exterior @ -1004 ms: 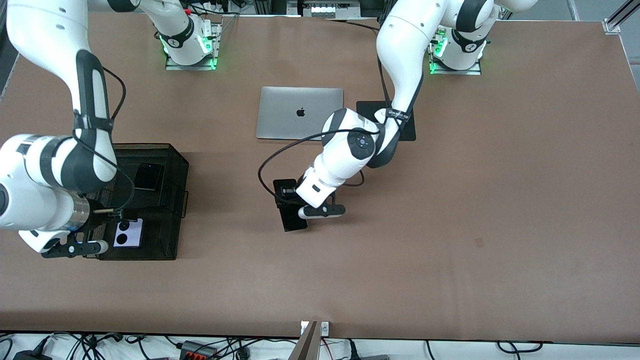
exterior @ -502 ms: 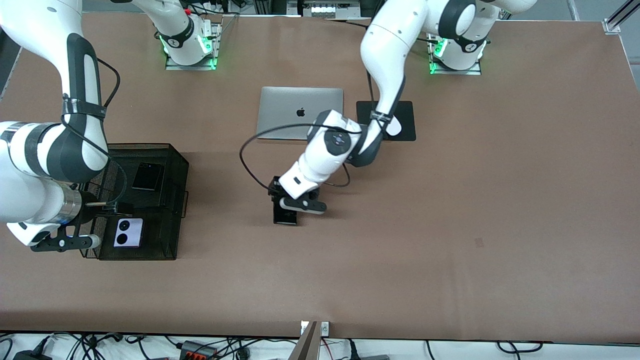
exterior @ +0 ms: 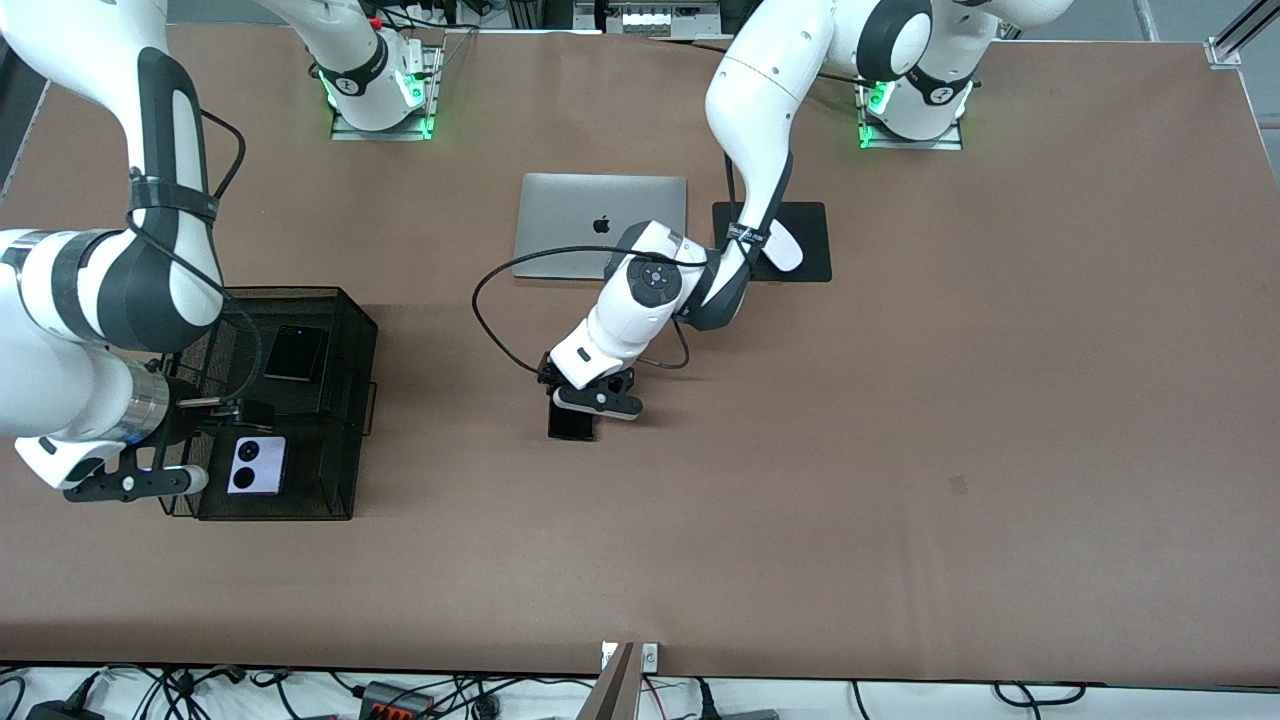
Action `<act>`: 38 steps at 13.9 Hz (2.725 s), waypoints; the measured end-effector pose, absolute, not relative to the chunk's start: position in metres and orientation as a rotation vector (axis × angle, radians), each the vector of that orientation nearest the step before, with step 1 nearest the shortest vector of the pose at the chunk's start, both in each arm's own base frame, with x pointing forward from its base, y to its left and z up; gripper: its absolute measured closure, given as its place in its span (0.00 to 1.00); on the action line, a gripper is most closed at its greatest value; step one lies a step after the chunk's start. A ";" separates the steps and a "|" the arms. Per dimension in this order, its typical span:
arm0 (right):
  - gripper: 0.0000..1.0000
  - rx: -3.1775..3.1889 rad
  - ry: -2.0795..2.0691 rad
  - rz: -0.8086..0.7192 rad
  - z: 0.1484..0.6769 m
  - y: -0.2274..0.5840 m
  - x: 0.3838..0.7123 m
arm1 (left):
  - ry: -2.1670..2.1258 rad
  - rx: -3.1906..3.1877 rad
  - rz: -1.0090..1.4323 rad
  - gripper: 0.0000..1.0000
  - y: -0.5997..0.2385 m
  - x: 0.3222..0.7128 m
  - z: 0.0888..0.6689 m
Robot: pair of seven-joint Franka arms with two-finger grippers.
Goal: Place phones with both arms
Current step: 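Set the black slab phone down with the left gripper while the right gripper returns, then grasp the slab phone with the right gripper while the left gripper withdraws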
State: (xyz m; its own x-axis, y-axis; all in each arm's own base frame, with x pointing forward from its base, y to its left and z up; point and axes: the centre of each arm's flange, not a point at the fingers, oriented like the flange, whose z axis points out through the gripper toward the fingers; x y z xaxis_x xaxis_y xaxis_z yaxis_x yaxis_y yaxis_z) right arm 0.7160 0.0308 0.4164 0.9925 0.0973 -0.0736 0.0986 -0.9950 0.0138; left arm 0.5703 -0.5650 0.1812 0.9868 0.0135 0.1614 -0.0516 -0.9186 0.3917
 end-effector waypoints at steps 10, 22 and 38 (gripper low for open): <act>0.00 3.104 0.347 -0.155 0.425 0.143 0.696 | -0.013 2.768 0.308 0.00 -0.514 0.631 0.254; 0.00 3.087 0.548 -0.126 0.335 0.315 0.662 | -0.220 2.858 -0.043 0.00 -0.177 0.688 0.422; 0.00 3.072 0.478 -0.050 0.240 0.421 0.617 | 0.037 3.180 -0.266 0.00 -0.022 0.598 0.530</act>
State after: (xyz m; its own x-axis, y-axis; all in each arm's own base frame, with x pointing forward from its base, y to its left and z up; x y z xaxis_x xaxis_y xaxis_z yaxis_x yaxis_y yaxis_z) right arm 0.6174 0.4206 0.2403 0.9522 0.3032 -0.0364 0.3042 -0.9522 0.0267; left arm 0.5978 -0.0218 0.5297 0.9858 0.0272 -0.1655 0.0190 -0.9985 -0.0510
